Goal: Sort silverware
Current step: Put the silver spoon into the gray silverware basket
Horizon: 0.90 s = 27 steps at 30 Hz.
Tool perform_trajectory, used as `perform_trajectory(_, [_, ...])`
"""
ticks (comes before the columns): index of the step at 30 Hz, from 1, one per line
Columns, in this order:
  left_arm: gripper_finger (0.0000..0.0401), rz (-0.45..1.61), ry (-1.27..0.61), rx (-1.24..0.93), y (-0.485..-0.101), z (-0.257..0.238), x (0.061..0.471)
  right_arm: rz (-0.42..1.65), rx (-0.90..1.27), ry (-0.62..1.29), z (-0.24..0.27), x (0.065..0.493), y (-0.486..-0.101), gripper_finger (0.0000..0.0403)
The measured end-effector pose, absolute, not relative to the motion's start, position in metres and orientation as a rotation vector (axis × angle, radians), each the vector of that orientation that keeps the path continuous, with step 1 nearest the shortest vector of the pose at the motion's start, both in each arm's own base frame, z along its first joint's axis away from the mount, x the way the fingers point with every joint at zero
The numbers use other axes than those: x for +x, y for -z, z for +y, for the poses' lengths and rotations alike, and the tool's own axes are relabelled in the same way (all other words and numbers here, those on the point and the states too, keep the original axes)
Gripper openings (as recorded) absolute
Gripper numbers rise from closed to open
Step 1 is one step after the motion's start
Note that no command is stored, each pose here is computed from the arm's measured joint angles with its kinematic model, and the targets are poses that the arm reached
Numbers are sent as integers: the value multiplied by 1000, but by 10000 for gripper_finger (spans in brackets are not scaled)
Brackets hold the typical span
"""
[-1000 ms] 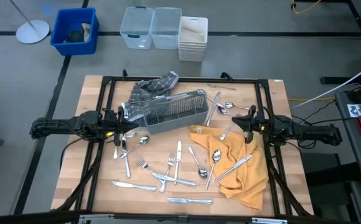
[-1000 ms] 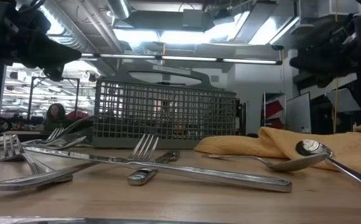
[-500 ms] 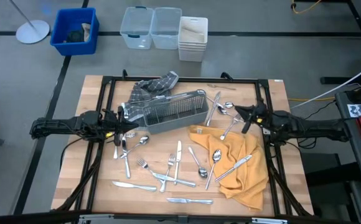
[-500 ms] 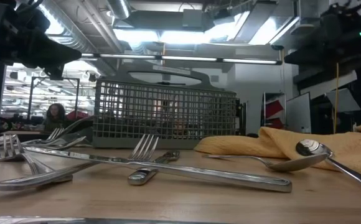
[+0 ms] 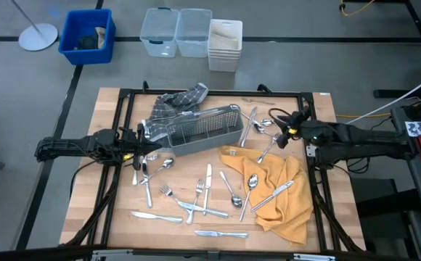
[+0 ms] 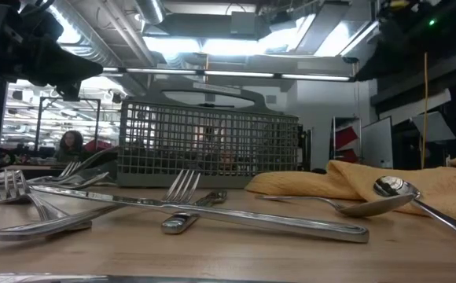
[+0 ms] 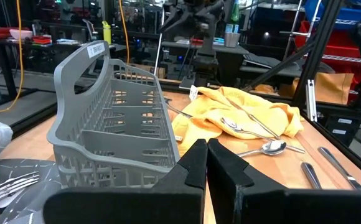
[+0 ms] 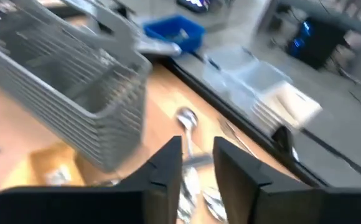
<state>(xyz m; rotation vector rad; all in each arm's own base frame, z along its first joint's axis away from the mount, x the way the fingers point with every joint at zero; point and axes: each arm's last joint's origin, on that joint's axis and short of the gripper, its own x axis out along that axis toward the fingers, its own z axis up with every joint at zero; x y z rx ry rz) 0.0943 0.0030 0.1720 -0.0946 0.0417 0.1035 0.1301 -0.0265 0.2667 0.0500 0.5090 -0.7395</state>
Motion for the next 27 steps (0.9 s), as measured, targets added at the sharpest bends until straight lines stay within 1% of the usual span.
perform_trajectory(4, [0,41,-104,-95,-172,3,94,632,51,845,-43,133,-257,132])
perform_trajectory(7, [0,41,-104,-95,-172,3,94,748,58,872,-60,135,-247,135])
perform_trajectory(17, [0,41,-104,-95,-172,3,94,1060,197,823,-123,135,-209,127])
perform_trajectory(21, [0,41,-104,-95,-172,3,94,1128,250,739,-144,137,-190,127])
perform_trajectory(27, [0,41,-104,-95,-172,3,94,1228,233,677,-165,142,-162,127])
